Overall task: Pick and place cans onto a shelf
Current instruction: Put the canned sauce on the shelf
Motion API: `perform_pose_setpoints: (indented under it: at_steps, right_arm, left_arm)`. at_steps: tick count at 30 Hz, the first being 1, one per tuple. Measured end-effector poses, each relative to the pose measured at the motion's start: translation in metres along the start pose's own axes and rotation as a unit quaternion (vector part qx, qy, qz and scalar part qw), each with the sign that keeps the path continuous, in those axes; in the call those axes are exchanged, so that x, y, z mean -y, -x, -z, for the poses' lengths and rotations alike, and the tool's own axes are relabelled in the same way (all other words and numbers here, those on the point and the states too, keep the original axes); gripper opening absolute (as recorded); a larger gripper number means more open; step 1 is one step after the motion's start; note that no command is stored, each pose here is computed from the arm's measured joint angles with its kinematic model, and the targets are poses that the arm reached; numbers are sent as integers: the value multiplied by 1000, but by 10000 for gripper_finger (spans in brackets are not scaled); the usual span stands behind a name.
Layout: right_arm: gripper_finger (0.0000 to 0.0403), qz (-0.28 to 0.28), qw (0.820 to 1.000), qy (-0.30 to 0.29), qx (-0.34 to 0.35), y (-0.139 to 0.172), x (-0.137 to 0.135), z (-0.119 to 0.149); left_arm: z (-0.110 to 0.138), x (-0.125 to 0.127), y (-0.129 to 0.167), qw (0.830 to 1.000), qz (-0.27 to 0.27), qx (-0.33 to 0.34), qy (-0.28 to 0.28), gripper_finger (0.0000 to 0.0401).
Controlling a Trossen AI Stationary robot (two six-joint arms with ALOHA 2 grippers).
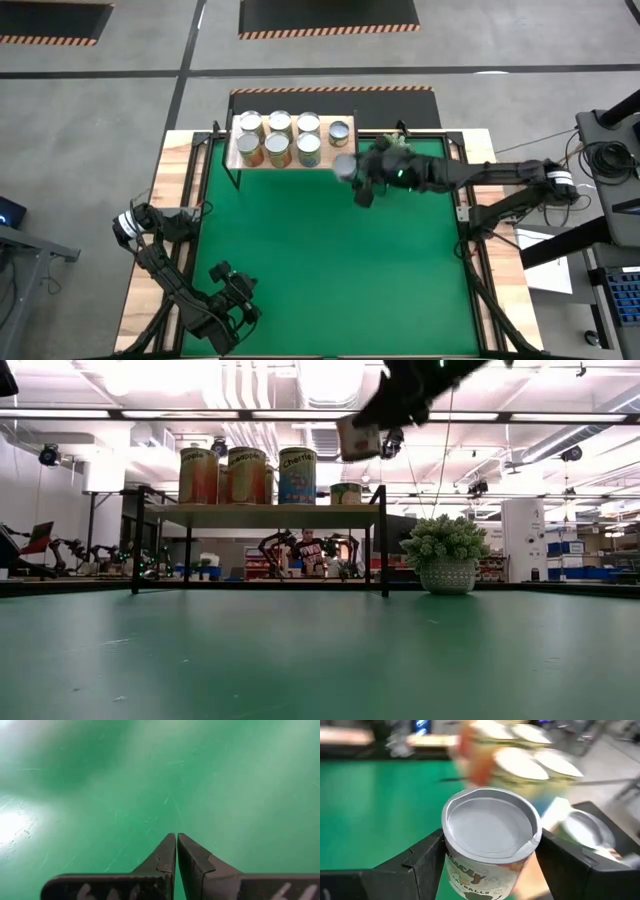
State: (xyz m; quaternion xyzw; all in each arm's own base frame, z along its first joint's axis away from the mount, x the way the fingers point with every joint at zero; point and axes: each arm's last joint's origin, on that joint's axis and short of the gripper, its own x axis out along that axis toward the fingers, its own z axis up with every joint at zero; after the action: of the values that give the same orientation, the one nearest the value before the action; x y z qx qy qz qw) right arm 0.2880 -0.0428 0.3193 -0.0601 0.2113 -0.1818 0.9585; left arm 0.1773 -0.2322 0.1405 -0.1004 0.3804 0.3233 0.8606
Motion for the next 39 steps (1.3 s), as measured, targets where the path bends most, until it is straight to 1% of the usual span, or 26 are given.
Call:
perform_pose_setpoints:
  at_steps: [2, 5, 9, 11, 14, 17, 19, 24, 27, 30, 36, 39]
  right_arm:
    - [264, 6, 999, -27, 18, -3, 21, 10]
    - [264, -19, 996, -69, 46, -13, 48, 25]
    - [264, -48, 990, -106, 74, -29, 67, 40]
    - [264, -45, 990, -109, 80, -36, 69, 44]
    - [264, -42, 991, -106, 66, -46, 68, 51]
    - [264, -42, 992, -108, 58, -53, 68, 52]
    - [264, -40, 992, -110, 55, -56, 68, 53]
    - [265, -15, 993, -109, 39, -64, 68, 58]
    - [267, -14, 993, -109, 34, -65, 68, 59]
    - [277, -15, 993, -110, 32, -66, 68, 60]
    - [311, -14, 993, -117, 31, -65, 68, 59]
    - [320, -8, 992, -119, 31, -63, 68, 58]
  left_arm:
    - [0, 0, 0, 1000, 0, 0, 0, 0]
    - [0, 0, 0, 1000, -1, 1, -1, 0]
    - [-1, 0, 0, 1000, -1, 9, -2, 0]
    - [-1, 0, 0, 1000, -1, 16, -2, 0]
    - [-2, 0, 0, 1000, 0, 22, -2, 0]
    - [-2, 0, 0, 1000, 0, 22, -2, 0]
    - [-2, 0, 0, 1000, 0, 22, -2, 0]
    - [-2, -1, 0, 1000, -1, 22, -3, 0]
    - [-2, -1, 0, 1000, -1, 22, -3, 0]
    - [-2, -1, 0, 1000, -1, 22, -3, 0]
    - [-2, -1, 0, 1000, -1, 23, -3, 0]
    - [-2, -1, 0, 1000, -1, 23, -3, 0]
